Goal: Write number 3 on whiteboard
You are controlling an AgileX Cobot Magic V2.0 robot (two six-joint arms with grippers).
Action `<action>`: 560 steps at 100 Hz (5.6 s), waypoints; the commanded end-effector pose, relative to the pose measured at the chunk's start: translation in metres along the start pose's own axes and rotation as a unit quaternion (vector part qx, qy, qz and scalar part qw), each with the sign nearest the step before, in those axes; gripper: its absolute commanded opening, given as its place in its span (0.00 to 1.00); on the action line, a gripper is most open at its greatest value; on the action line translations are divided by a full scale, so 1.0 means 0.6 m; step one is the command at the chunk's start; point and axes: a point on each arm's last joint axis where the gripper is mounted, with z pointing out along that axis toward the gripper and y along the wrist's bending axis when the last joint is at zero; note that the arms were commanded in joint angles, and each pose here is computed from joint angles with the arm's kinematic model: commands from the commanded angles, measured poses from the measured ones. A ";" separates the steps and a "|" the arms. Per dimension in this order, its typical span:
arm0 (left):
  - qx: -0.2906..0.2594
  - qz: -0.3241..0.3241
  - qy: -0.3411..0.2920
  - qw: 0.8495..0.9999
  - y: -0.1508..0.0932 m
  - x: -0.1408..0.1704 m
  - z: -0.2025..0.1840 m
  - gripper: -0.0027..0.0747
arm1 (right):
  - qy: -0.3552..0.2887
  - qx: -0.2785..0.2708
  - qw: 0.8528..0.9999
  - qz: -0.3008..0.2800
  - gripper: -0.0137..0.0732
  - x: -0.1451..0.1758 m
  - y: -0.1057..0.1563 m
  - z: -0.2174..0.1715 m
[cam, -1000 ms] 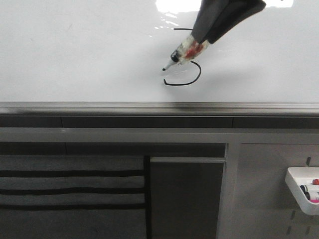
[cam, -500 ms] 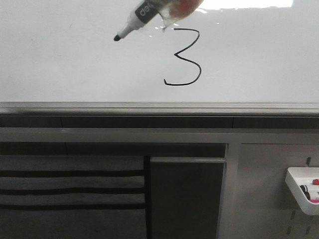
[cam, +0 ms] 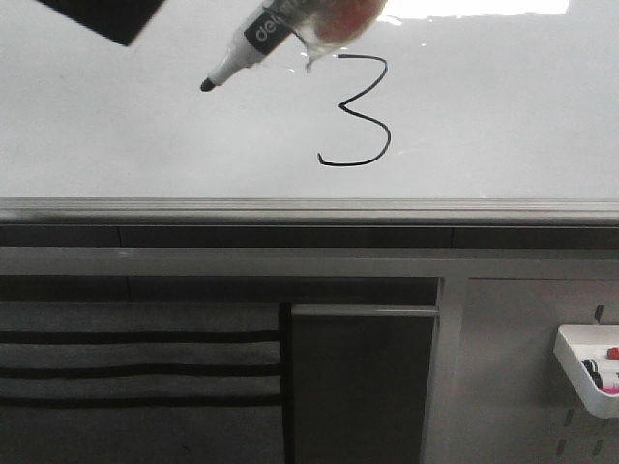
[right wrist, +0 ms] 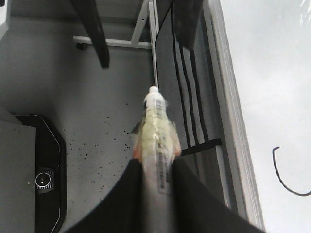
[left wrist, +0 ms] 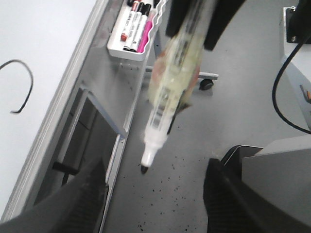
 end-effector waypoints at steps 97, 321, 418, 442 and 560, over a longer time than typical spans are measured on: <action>0.024 0.028 -0.026 0.999 0.019 -0.063 0.043 0.01 | -0.037 0.034 0.999 -0.006 0.26 -0.015 -0.007 -0.022; -0.363 -0.311 -0.042 0.877 0.229 0.107 -0.092 0.52 | 0.007 0.231 0.930 0.287 0.59 0.059 -0.026 -0.200; -0.454 -0.251 -0.227 0.824 -0.099 0.130 -0.214 0.01 | -0.113 0.375 0.824 0.409 0.07 0.184 0.130 -0.210; -0.435 -0.282 -0.188 0.834 -0.095 0.171 -0.170 0.01 | -0.113 0.375 0.824 0.409 0.07 0.184 0.130 -0.210; -0.599 -0.240 -0.285 0.709 -0.182 0.352 -0.082 0.01 | -0.114 0.376 0.824 0.409 0.07 0.184 0.130 -0.211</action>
